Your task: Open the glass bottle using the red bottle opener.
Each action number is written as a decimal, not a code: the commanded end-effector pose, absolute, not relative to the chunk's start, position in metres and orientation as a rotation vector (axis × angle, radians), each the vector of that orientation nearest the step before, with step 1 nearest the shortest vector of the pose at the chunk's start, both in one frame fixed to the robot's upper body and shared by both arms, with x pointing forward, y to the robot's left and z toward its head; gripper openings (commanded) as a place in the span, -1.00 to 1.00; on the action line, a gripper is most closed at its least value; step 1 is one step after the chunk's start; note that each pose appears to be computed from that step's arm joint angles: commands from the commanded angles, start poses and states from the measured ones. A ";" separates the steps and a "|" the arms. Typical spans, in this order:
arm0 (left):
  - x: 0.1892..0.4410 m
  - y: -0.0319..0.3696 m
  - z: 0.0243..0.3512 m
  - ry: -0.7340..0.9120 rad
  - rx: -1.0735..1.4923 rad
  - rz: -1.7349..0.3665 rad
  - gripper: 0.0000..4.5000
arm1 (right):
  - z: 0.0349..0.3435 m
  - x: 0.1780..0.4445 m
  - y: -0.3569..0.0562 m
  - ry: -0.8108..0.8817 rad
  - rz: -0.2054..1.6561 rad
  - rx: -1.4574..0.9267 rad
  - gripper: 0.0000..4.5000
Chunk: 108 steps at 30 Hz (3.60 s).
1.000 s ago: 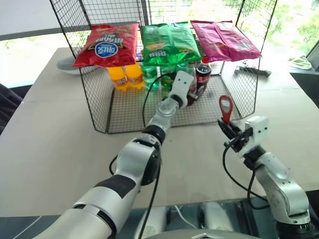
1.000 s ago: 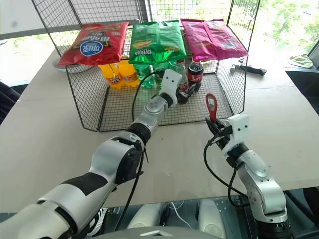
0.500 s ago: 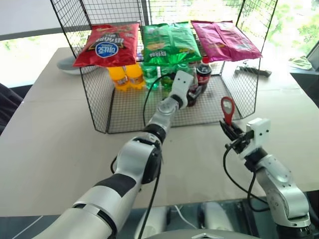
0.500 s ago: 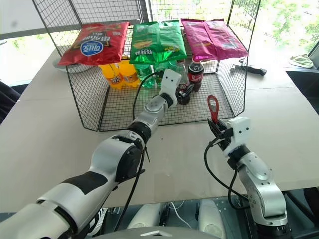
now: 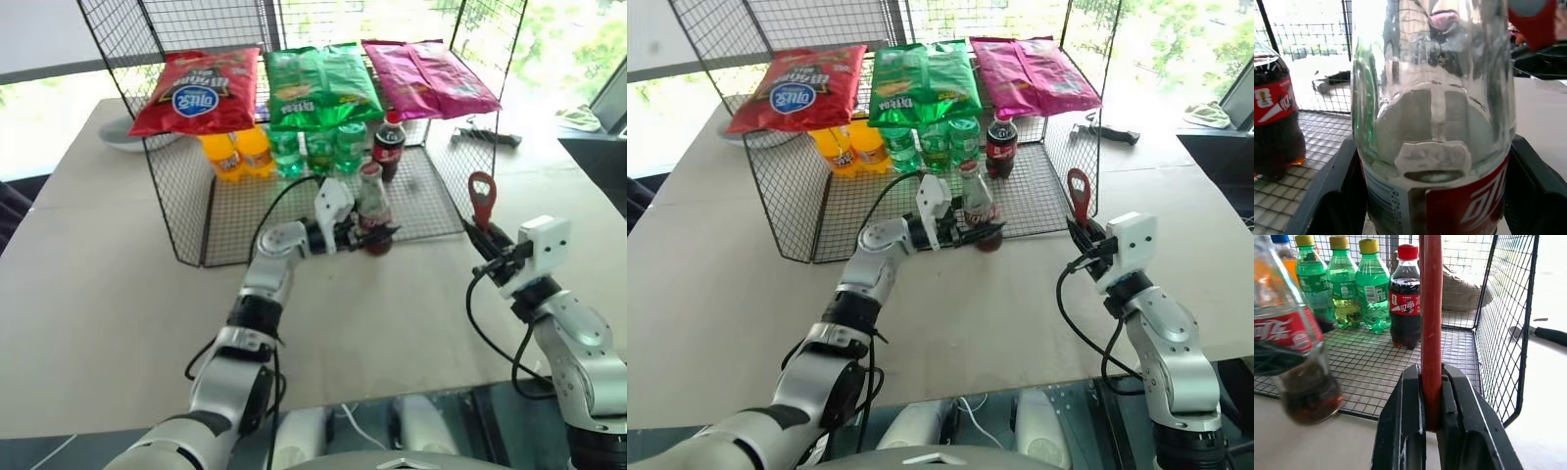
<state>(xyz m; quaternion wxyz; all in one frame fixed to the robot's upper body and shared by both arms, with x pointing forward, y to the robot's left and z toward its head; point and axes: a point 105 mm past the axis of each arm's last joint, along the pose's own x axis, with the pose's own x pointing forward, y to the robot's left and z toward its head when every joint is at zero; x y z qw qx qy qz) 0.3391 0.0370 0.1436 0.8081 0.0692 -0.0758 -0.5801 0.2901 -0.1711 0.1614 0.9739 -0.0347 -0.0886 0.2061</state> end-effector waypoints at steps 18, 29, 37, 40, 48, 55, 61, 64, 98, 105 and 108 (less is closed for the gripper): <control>0.300 0.044 0.136 -0.211 0.276 -1.224 0.24 | 0.187 0.297 -0.152 -0.285 0.487 -0.076 -1.00; 0.296 0.053 0.148 -0.344 0.161 -1.196 0.99 | 0.183 0.295 -0.149 -0.279 0.500 -0.087 -1.00; 0.295 0.055 0.171 -0.433 0.038 -1.180 0.99 | 0.181 0.296 -0.149 -0.273 0.504 -0.085 -1.00; 0.293 0.053 0.175 -0.445 0.022 -1.200 0.99 | 0.180 0.297 -0.148 -0.272 0.505 -0.084 -1.00; 0.288 0.050 0.179 -0.447 0.017 -1.230 0.99 | 0.180 0.297 -0.148 -0.273 0.508 -0.084 -1.00; 0.288 0.049 0.184 -0.463 0.021 -1.223 0.99 | 0.179 0.298 -0.147 -0.271 0.511 -0.084 -1.00; 0.286 0.049 0.180 -0.444 0.031 -1.226 0.99 | 0.178 0.298 -0.146 -0.271 0.515 -0.083 -1.00; 0.286 0.049 0.180 -0.437 0.028 -1.229 0.89 | 0.178 0.298 -0.145 -0.271 0.516 -0.082 -1.00; 0.289 0.051 0.167 -0.379 0.059 -1.212 -0.18 | 0.161 0.283 -0.070 -0.700 0.632 -0.867 -1.00; 0.289 0.052 0.166 -0.373 0.058 -1.211 -0.18 | 0.143 0.289 -0.060 -0.718 0.643 -0.914 -1.00; 0.288 0.051 0.165 -0.371 0.056 -1.214 -0.18 | 0.139 0.289 -0.053 -0.734 0.659 -0.906 -1.00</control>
